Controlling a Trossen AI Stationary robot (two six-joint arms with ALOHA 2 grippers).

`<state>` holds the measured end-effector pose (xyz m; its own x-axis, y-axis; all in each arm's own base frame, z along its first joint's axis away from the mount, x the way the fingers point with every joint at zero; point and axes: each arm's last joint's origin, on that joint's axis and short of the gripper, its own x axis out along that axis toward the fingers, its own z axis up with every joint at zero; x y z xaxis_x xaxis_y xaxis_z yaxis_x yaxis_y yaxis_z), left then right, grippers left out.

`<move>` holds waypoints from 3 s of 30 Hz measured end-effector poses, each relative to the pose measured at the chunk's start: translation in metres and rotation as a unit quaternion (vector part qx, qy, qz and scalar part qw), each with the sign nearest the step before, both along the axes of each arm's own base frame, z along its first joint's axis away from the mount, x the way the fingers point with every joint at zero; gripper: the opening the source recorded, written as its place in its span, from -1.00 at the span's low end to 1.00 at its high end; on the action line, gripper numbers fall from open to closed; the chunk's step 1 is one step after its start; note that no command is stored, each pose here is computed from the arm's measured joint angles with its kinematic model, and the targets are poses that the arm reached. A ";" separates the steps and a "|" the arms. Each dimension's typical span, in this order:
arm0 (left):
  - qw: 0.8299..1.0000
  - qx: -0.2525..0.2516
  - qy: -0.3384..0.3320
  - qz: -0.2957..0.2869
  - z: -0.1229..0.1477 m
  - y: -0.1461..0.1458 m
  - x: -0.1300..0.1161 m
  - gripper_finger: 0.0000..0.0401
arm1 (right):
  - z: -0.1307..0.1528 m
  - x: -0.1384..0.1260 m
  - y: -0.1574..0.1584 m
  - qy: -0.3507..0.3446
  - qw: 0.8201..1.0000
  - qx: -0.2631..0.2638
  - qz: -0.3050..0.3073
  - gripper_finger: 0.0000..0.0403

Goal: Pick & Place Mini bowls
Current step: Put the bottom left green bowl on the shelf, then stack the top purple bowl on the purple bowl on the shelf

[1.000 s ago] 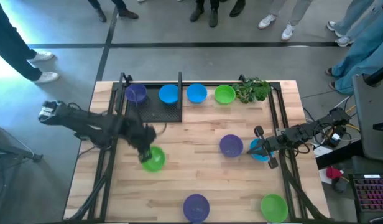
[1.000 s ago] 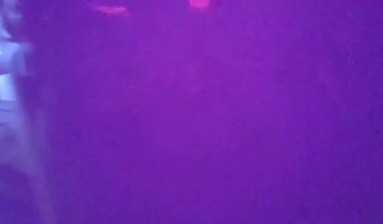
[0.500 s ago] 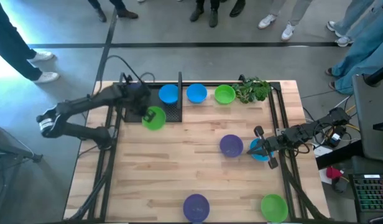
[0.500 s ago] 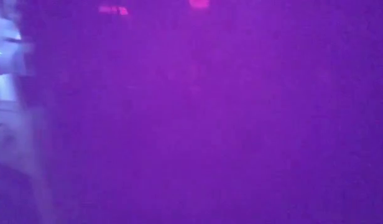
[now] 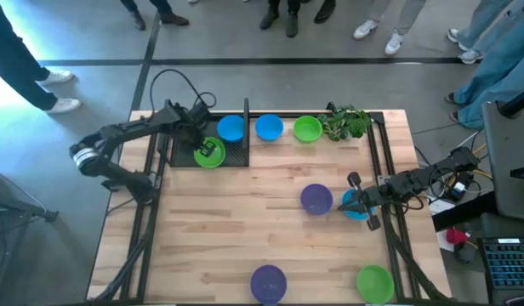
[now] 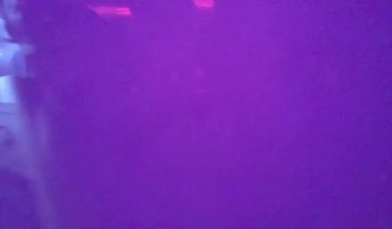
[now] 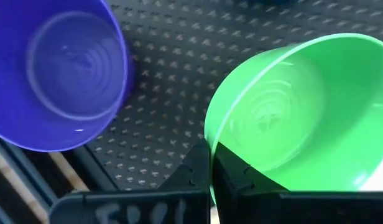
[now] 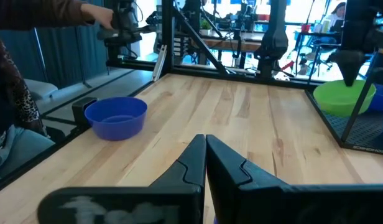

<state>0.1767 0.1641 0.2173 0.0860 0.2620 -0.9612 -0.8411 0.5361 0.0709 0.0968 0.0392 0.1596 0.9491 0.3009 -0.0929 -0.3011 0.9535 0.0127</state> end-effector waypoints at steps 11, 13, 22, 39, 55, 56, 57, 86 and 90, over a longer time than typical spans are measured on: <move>0.999 0.030 0.020 0.007 -0.002 0.010 0.008 -1.00 | 0.000 0.000 0.000 0.000 1.000 0.000 0.000 -0.96; 0.999 0.031 0.020 0.006 -0.001 0.010 0.008 -1.00 | 0.000 0.000 0.000 0.000 1.000 0.000 0.000 -0.96; 0.999 0.018 0.025 0.007 -0.004 0.008 0.006 -1.00 | 0.000 0.000 0.000 0.000 1.000 0.000 0.001 -0.96; 1.000 0.017 0.026 0.006 -0.005 0.008 0.007 -0.91 | 0.000 0.000 0.000 0.000 1.000 0.000 0.000 -0.96; 0.999 0.021 0.024 0.003 -0.004 0.008 0.007 -0.90 | 0.000 0.000 0.000 0.000 1.000 0.002 0.000 -0.96; 0.999 0.023 0.024 0.004 -0.004 0.009 0.007 -0.90 | 0.000 0.000 0.000 0.000 1.000 0.002 0.000 -0.96; 0.999 0.024 0.024 0.004 -0.004 0.009 0.007 -0.90 | 0.000 0.000 0.000 0.000 1.000 0.002 0.000 -0.96; 0.932 0.172 -0.110 -0.301 0.090 -0.123 0.031 -0.90 | 0.004 0.002 -0.009 -0.015 0.986 0.041 -0.164 -0.96; 0.916 0.196 -0.131 -0.323 0.092 -0.153 0.039 -0.90 | 0.009 0.001 -0.011 -0.021 0.980 0.057 -0.191 -0.96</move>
